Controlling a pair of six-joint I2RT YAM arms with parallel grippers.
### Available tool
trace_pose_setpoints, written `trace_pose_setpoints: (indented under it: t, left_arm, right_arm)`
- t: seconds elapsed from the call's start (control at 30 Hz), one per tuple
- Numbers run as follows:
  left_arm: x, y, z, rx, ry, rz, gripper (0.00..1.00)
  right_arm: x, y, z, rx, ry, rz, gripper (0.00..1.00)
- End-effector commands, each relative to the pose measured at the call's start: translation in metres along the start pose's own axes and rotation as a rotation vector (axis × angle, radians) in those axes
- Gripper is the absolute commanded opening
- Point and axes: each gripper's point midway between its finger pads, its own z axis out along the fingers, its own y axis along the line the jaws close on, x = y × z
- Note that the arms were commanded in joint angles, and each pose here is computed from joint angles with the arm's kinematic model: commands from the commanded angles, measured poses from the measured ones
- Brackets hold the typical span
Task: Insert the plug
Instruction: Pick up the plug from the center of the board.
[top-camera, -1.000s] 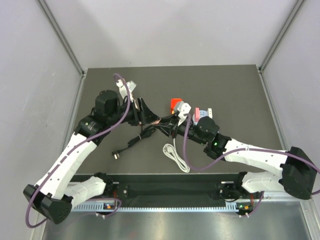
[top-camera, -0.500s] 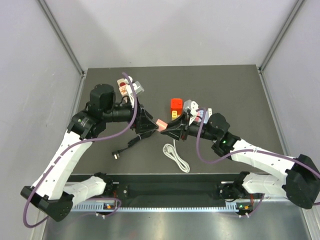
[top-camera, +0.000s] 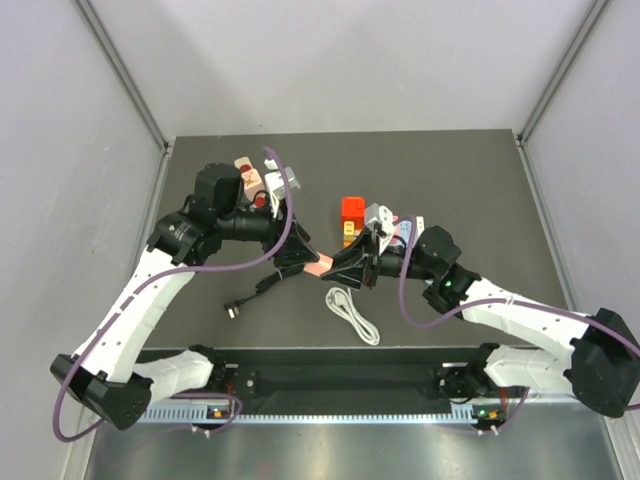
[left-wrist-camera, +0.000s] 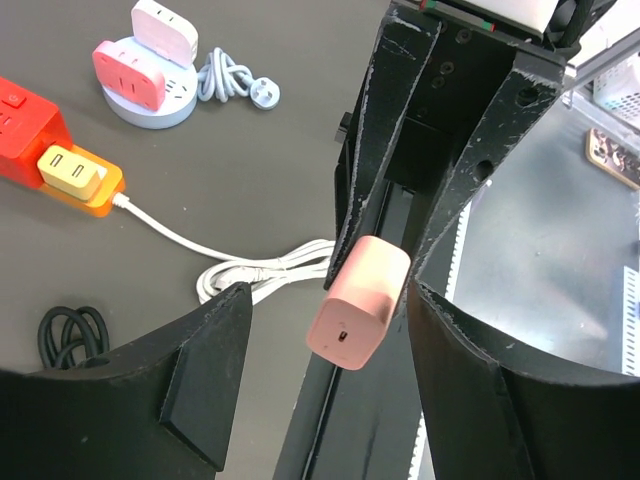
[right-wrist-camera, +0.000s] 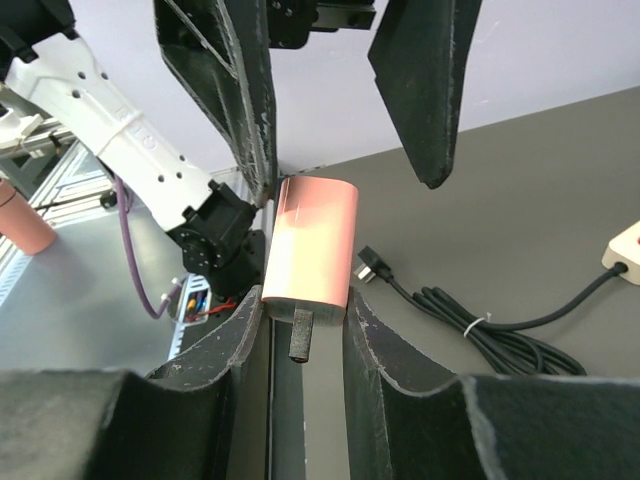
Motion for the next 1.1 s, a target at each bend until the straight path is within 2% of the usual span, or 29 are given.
trace_pose_setpoints:
  t: [0.0, 0.4, 0.73, 0.87, 0.97, 1.0, 1.03, 1.07]
  left_arm:
    - [-0.007, -0.009, -0.005, 0.029, -0.017, 0.082, 0.68]
    - [0.009, -0.023, 0.001, 0.154, -0.008, 0.067, 0.68]
    - [0.024, -0.014, 0.002, 0.122, 0.05, 0.026, 0.68]
    - [0.023, -0.019, 0.005, 0.162, 0.038, 0.029, 0.64]
    - [0.025, -0.019, 0.006, 0.171, 0.039, 0.025, 0.5]
    - [0.024, -0.02, 0.006, 0.178, 0.037, 0.025, 0.3]
    - [0.023, -0.02, 0.006, 0.179, 0.034, 0.022, 0.19]
    - [0.022, -0.02, 0.006, 0.177, 0.031, 0.02, 0.07]
  right_arm:
    - [-0.027, 0.011, 0.004, -0.065, -0.074, -0.054, 0.0]
    - [-0.029, 0.011, 0.009, -0.092, -0.085, -0.042, 0.0]
    - [-0.03, 0.017, 0.005, -0.111, -0.095, -0.056, 0.0]
    - [-0.032, 0.018, 0.006, -0.116, -0.1, -0.057, 0.0]
    - [-0.032, 0.015, 0.008, -0.113, -0.095, -0.052, 0.0]
    - [-0.034, 0.015, 0.009, -0.115, -0.092, -0.049, 0.0]
    - [-0.033, 0.014, 0.01, -0.111, -0.087, -0.044, 0.02]
    - [-0.027, 0.007, 0.012, -0.082, -0.07, -0.02, 0.12]
